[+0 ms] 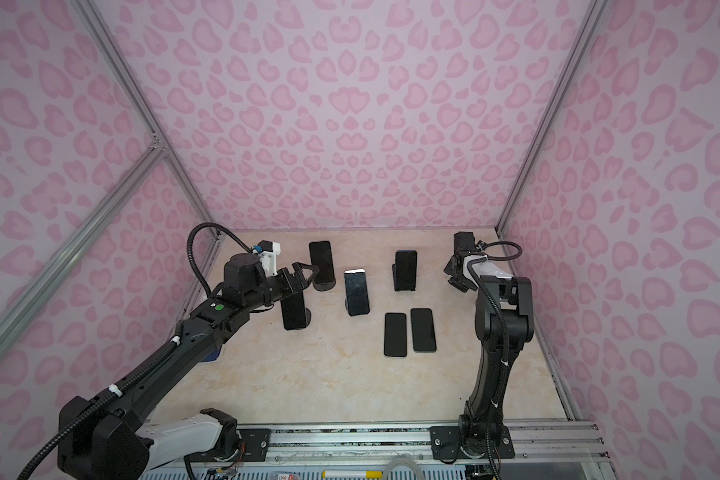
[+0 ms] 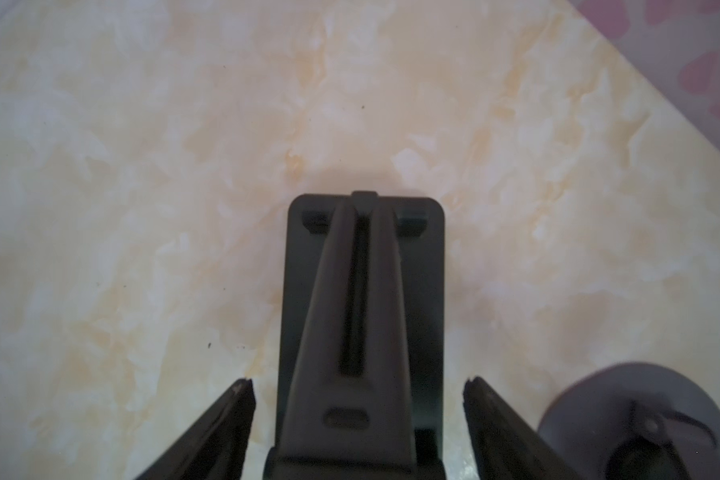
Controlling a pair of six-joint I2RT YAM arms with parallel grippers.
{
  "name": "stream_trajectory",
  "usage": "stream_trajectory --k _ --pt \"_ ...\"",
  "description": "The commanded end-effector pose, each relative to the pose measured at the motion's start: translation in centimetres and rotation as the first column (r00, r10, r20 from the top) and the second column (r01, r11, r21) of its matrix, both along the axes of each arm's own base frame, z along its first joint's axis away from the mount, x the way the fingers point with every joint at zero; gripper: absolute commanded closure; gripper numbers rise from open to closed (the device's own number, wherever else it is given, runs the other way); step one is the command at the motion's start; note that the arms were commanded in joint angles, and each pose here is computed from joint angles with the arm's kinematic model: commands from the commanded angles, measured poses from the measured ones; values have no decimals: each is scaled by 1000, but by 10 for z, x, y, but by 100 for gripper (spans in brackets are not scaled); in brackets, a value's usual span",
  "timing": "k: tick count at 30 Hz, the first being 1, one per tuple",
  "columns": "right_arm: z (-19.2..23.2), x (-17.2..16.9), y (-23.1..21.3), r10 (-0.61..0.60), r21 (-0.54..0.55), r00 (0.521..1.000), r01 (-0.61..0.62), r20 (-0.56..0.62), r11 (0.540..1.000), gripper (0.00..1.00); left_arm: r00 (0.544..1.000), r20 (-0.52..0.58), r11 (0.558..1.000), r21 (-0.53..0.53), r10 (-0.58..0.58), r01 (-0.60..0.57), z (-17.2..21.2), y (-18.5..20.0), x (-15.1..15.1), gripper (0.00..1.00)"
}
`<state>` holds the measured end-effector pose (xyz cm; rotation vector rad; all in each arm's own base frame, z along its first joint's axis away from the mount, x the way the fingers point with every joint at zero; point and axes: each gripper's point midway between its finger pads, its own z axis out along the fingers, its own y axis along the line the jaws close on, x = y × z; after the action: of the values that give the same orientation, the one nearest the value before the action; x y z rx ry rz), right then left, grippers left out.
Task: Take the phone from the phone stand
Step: 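Set the folding stand down by the round stand, open and lift away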
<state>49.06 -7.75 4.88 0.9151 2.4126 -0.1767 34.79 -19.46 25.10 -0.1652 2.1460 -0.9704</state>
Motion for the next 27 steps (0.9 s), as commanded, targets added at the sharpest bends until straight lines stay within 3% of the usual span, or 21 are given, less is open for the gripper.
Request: stream_trajectory --k 1,7,9,14,22,27 --pt "12 -3 2 6 -1 1000 -6 2 1000 13 1000 25 1000 -5 -17 17 8 -3 2 1" --pt "65 -1 0 29 -72 997 -23 77 997 1 998 43 998 -48 -35 37 22 -3 -3 1" --pt "74 -4 -1 20 -80 995 -12 95 997 1 997 69 998 -54 -32 35 29 -2 -5 1" --pt "116 -18 4 29 -117 987 -10 159 993 2 989 145 999 40 30 -36 40 18 -4 1" --pt "178 -37 74 284 -103 901 -265 328 959 7 964 215 981 80 159 -179 48 46 -4 3" --pt "209 -61 111 417 -178 837 -377 354 909 2 970 193 985 57 149 -163 41 41 -3 3"
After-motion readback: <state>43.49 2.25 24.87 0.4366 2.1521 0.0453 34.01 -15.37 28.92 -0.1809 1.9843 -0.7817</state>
